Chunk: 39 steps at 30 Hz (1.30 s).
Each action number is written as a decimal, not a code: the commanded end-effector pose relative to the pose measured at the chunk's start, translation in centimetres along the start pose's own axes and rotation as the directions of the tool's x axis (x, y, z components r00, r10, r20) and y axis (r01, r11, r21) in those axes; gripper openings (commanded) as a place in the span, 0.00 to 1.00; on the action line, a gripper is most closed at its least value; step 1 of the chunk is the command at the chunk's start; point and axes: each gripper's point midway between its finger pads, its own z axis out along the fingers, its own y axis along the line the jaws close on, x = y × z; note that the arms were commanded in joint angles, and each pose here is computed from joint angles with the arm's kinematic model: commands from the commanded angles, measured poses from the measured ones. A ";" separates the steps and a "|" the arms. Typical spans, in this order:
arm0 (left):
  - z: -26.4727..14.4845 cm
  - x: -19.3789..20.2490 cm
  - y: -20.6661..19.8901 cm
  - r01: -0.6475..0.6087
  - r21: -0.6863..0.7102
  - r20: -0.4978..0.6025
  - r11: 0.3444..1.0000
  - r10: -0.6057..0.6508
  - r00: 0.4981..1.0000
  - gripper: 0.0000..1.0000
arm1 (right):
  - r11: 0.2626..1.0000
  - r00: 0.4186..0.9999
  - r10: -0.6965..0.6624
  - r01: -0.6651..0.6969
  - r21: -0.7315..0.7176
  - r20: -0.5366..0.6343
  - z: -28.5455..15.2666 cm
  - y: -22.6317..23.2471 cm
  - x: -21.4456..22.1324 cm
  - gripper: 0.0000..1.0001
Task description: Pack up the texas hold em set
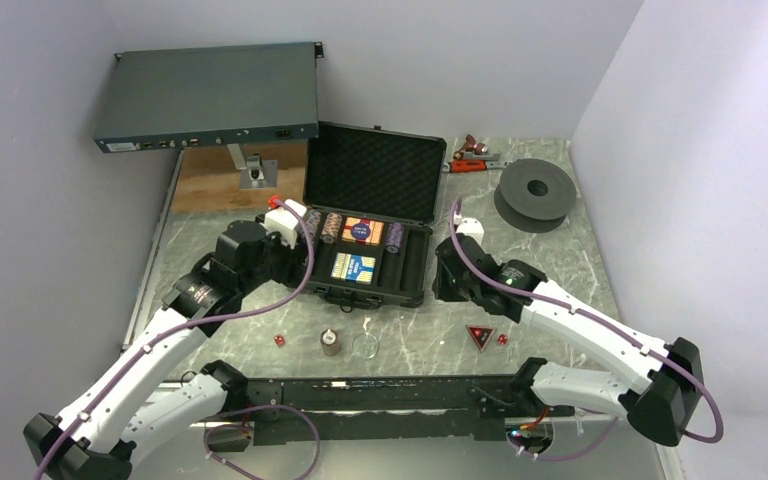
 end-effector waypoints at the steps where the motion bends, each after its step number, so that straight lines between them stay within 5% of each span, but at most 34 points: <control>1: -1.2 -2.1 0.6 -0.002 -0.029 0.064 1.000 0.004 0.998 0.70 | 0.998 0.988 -0.035 0.042 -0.045 0.151 -1.7 2.1 -5.0 0.00; 19: -3.1 -3.1 3.1 0.026 -0.169 0.146 0.985 -0.001 0.989 0.72 | 0.999 0.972 -0.042 0.040 0.012 0.230 1.4 6.1 -11.8 0.00; 39: -3.0 -2.8 3.8 0.029 -0.209 0.136 0.978 0.000 0.991 0.72 | 0.998 1.000 0.003 -0.005 0.055 0.027 11.7 2.2 -13.1 0.00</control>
